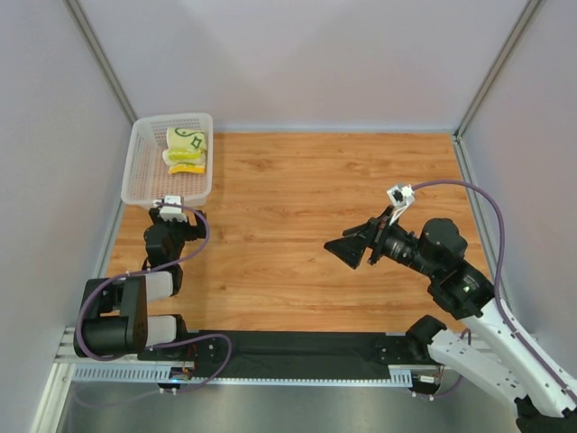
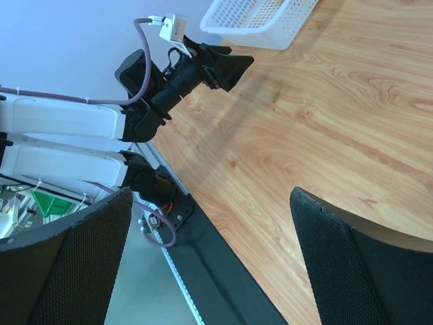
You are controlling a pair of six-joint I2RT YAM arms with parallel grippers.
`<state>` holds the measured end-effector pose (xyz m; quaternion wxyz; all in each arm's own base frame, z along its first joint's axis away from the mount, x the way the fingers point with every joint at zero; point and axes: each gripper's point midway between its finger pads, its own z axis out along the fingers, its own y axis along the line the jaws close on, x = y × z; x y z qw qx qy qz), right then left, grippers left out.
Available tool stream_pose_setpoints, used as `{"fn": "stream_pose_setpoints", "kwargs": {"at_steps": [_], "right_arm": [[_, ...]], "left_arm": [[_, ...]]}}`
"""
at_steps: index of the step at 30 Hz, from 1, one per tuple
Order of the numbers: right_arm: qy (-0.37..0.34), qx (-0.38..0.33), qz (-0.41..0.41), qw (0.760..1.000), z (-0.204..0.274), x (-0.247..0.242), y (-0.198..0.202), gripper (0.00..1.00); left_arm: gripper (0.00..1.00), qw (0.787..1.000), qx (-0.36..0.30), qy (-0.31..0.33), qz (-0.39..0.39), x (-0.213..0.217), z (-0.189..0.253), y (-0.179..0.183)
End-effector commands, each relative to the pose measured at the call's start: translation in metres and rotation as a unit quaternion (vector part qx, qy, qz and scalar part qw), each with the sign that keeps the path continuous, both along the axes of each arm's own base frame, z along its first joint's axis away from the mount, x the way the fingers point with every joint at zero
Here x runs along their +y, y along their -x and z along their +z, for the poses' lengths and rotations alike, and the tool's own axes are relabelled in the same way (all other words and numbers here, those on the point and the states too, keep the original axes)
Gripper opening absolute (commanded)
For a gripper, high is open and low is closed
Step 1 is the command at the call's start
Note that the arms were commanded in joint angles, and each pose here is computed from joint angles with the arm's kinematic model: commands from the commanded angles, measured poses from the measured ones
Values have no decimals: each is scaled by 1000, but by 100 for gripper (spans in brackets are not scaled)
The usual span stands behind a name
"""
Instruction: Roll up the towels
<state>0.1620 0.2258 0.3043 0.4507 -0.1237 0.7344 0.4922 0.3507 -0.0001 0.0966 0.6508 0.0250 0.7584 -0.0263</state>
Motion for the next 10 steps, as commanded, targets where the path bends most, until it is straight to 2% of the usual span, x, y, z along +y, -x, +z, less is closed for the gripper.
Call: {"fn": "stream_pose_setpoints", "kwargs": {"at_steps": [1, 10], "right_arm": [[-20, -24, -9, 999, 17, 5, -9, 100], [-8, -69, -22, 997, 30, 0, -15, 100]], "left_arm": [[100, 1000, -22, -11, -18, -5, 13, -6], [100, 1000, -22, -11, -18, -5, 13, -6]]}}
